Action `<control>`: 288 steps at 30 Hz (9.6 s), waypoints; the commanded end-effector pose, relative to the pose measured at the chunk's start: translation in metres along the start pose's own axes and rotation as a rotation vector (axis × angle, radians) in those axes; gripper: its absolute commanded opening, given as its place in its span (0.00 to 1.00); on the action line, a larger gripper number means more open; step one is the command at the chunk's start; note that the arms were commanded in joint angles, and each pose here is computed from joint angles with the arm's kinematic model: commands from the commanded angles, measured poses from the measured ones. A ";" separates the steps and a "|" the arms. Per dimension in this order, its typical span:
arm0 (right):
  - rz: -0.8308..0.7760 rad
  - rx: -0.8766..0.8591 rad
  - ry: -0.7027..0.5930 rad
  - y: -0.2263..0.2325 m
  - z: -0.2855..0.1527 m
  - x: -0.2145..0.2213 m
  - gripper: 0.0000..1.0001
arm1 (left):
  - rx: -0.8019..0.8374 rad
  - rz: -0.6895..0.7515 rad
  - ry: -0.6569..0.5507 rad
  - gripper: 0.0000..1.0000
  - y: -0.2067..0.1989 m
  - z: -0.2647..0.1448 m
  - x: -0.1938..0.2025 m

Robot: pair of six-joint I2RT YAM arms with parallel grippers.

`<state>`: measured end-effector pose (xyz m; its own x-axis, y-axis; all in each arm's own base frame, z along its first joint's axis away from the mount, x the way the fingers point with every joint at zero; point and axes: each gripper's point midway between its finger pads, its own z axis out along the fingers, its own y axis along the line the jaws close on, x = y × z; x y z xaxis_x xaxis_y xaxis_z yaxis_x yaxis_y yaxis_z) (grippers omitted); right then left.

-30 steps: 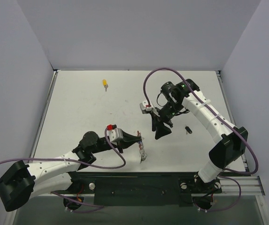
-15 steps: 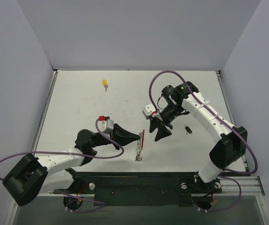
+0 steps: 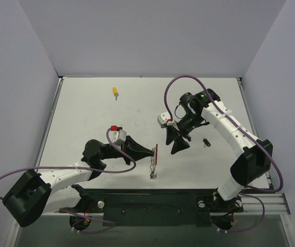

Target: Put the keys on the keyring

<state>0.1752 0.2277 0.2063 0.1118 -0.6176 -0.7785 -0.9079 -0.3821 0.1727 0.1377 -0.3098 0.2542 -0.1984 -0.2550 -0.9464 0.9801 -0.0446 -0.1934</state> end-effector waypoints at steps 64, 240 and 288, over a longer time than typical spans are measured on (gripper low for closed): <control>0.385 0.189 -0.226 -0.032 -0.004 -0.068 0.21 | -0.430 -0.002 -0.445 0.00 0.043 -0.001 -0.059; 0.276 0.020 0.418 0.003 0.004 0.023 0.00 | -0.373 0.251 0.115 0.31 0.045 0.064 0.047; 0.294 -0.004 0.244 0.010 -0.003 0.006 0.36 | -0.455 0.139 -0.005 0.00 0.051 0.042 0.025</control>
<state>0.1848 0.2179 0.1761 -0.0027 -0.9008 -0.4342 -0.9358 -0.1507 0.3186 0.1778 -0.3750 0.1901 -0.0701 -0.0469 -0.9964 0.9122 0.4013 -0.0831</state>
